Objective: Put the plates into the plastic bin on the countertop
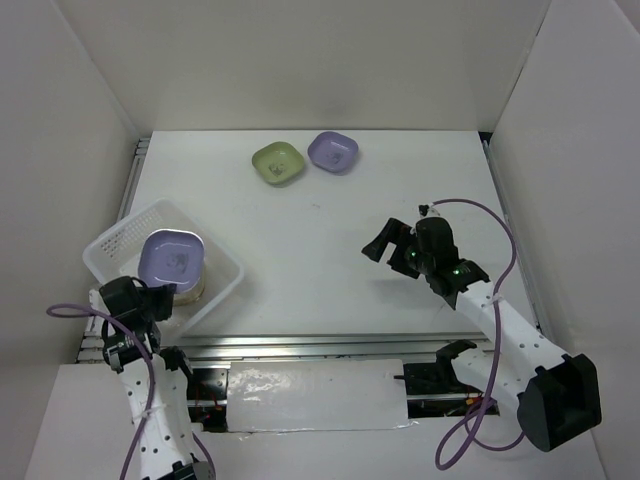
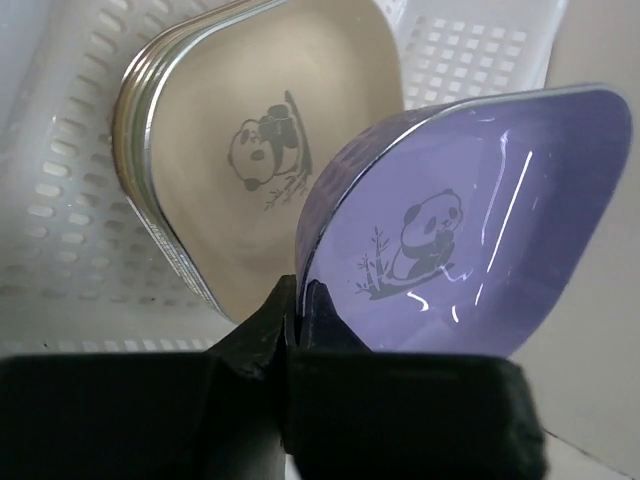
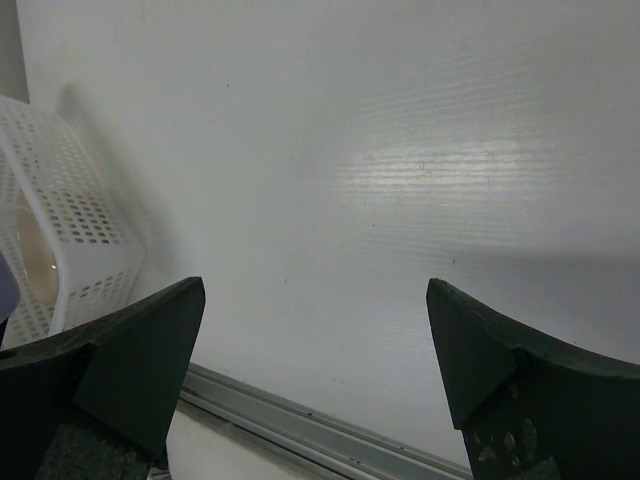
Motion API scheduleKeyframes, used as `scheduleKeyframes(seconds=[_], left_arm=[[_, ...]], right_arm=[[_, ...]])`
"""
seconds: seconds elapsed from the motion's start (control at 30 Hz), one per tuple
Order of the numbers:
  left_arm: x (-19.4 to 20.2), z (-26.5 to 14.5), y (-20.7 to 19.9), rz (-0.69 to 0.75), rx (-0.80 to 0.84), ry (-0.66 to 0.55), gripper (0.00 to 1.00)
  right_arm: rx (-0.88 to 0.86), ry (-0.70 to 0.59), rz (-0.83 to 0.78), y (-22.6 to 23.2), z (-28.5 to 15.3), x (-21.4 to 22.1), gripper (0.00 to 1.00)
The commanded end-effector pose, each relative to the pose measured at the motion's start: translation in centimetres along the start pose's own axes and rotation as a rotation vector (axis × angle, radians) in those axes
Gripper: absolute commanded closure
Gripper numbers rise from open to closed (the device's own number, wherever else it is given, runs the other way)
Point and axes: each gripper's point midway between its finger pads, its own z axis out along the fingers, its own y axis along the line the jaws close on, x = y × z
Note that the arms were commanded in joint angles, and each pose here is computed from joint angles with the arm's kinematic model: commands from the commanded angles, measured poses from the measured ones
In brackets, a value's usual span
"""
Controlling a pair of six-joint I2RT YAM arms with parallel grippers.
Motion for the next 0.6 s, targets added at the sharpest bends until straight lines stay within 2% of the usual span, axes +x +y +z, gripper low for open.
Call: scheduleKeyframes(seconds=[0.0,0.03,0.07,0.1,0.2,0.33,0.43,0.47,0.53,0.57], left_arm=[[0.2,0.5,-0.1,-0.081,0.015,0.006,0.89],[0.2,0.6,0.2,-0.088,0.006,0.004,0.63],[0.1,0.4,0.1,-0.09,0.003,0.0,0.44],[0.0,0.3,0.2,-0.093,-0.008,-0.002,0.01],[-0.9,-1.0,-1.4,-0.075,0.023,-0.032,0.01],[-3.1,-5.4,-7.5,0.054,0.183,-0.103,0.01],[-3.1,-7.7,-13.3,0.199,0.382,-0.076,0.01],[-2.4,-7.3,-14.2,0.248,0.396,-0.015,0.01],[-2.3,-8.1,-16.9,0.305,0.457,0.027,0.01],[-2.0,-6.7,-17.6,0.345,0.446,0.078,0.01]], right_arm=[[-0.048,-0.037,-0.025,1.2,-0.4,-1.3,0.0],[-0.051,-0.038,-0.027,1.3,-0.5,-1.4,0.0],[-0.049,-0.04,-0.026,1.2,-0.5,-1.5,0.0],[-0.052,-0.037,-0.03,1.3,-0.5,-1.5,0.0],[-0.061,-0.036,-0.036,1.5,-0.5,-1.5,0.0],[-0.076,-0.047,-0.031,1.6,-0.7,-1.5,0.0],[-0.091,-0.073,-0.014,1.7,-0.9,-1.9,0.0],[-0.091,-0.081,-0.006,1.5,-0.8,-1.9,0.0],[-0.095,-0.098,0.018,1.6,-0.6,-2.3,0.0],[-0.091,-0.093,0.027,1.6,-0.3,-2.3,0.0]])
